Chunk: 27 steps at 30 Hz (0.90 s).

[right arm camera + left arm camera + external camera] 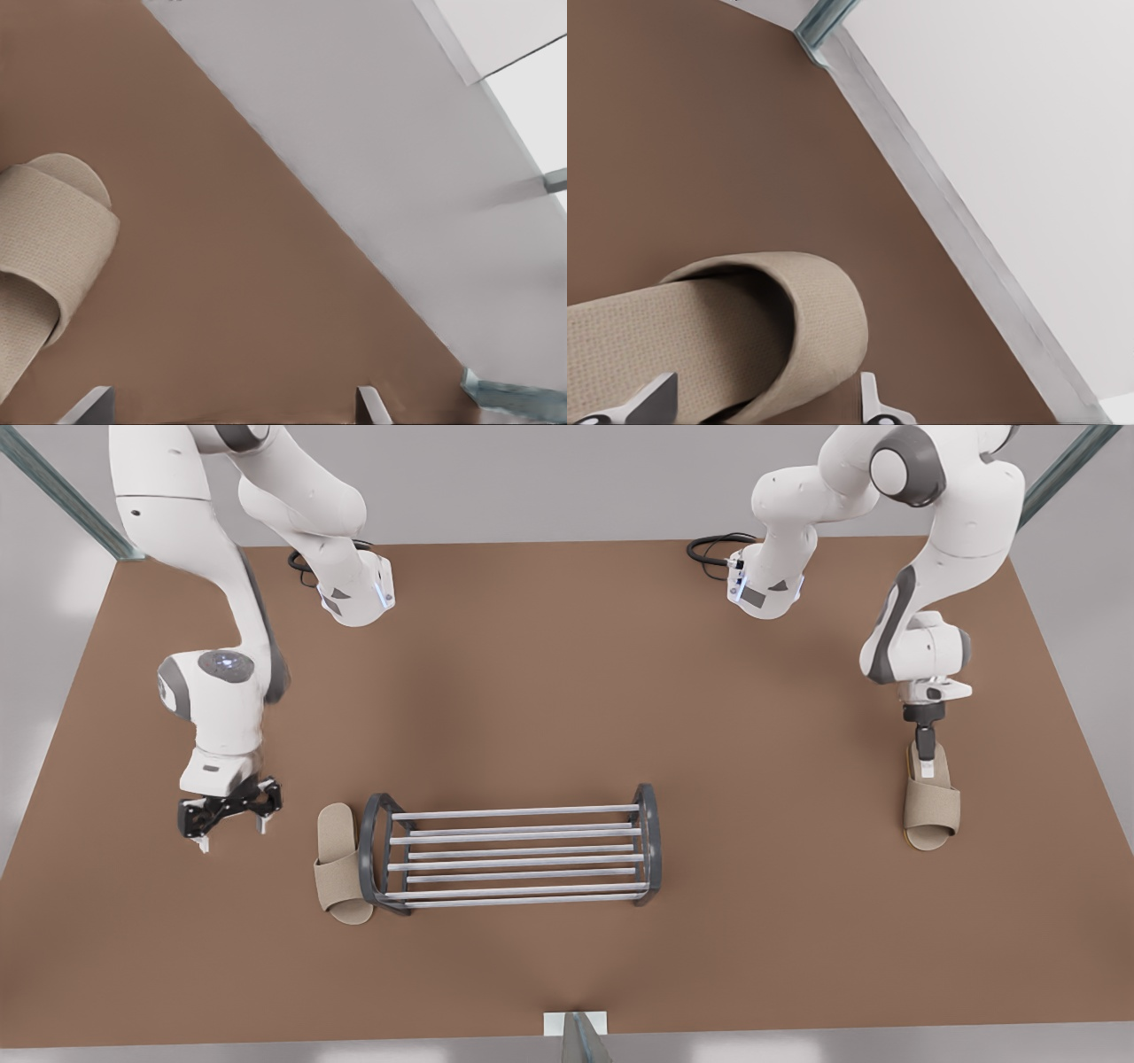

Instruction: Place the right shoe on the shoe rack with the right arm, and place the left shoe on the shoe rack with the left arm

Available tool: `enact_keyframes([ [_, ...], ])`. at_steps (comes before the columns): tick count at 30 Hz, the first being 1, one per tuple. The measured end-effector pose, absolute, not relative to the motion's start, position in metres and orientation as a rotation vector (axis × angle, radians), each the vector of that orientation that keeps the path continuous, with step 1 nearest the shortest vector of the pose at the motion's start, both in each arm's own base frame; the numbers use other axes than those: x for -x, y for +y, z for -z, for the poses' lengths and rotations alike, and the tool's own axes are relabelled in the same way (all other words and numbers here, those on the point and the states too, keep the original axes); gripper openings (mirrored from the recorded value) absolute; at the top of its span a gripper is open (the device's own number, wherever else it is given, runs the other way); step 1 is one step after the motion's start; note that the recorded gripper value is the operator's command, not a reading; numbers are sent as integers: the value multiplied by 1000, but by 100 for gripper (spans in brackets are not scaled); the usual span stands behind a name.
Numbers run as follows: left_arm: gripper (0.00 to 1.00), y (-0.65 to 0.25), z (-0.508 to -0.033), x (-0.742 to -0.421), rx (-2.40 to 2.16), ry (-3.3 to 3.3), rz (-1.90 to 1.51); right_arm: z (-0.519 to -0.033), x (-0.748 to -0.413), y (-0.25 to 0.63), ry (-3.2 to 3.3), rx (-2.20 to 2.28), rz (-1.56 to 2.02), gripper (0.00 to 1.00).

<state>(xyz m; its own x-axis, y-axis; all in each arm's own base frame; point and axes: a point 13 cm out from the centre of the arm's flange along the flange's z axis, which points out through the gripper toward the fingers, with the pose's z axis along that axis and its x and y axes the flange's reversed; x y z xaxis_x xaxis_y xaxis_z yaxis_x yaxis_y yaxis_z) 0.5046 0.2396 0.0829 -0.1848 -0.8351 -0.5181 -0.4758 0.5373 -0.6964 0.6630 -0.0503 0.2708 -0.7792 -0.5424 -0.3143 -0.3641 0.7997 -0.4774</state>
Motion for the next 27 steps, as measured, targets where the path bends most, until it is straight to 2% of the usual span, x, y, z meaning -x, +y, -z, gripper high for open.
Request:
enact_keyframes([
  [4, 100, 243, -84, -514, 1030, 1844, 436, -181, -611, -125, 2793, -712, -338, 100],
  [6, 100, 251, -85, -521, 1005, 1846, 411, -174, -625, -111, 2620, -1016, -708, 100],
  [9, 100, 253, -92, -537, 973, 1845, 392, -239, -692, -106, 2343, -969, -952, 100],
  [12, 100, 245, -84, -550, 956, 1867, 388, -272, -709, -55, 2251, -793, -990, 100],
  [16, 100, 241, -77, -567, 949, 1875, 389, -247, -707, 26, 2170, -763, -1059, 100],
  [17, 93, 243, -77, -570, 949, 1873, 386, -240, -709, 34, 2153, -757, -1056, 100],
  [18, 70, 244, -78, -573, 949, 1872, 384, -232, -713, 36, 2140, -744, -1043, 100],
  [19, 68, 244, -79, -575, 949, 1872, 382, -226, -717, 36, 2129, -727, -1025, 100],
  [27, 70, 246, -79, -576, 966, 1875, 367, -147, -723, 47, 2112, -615, -970, 100],
])
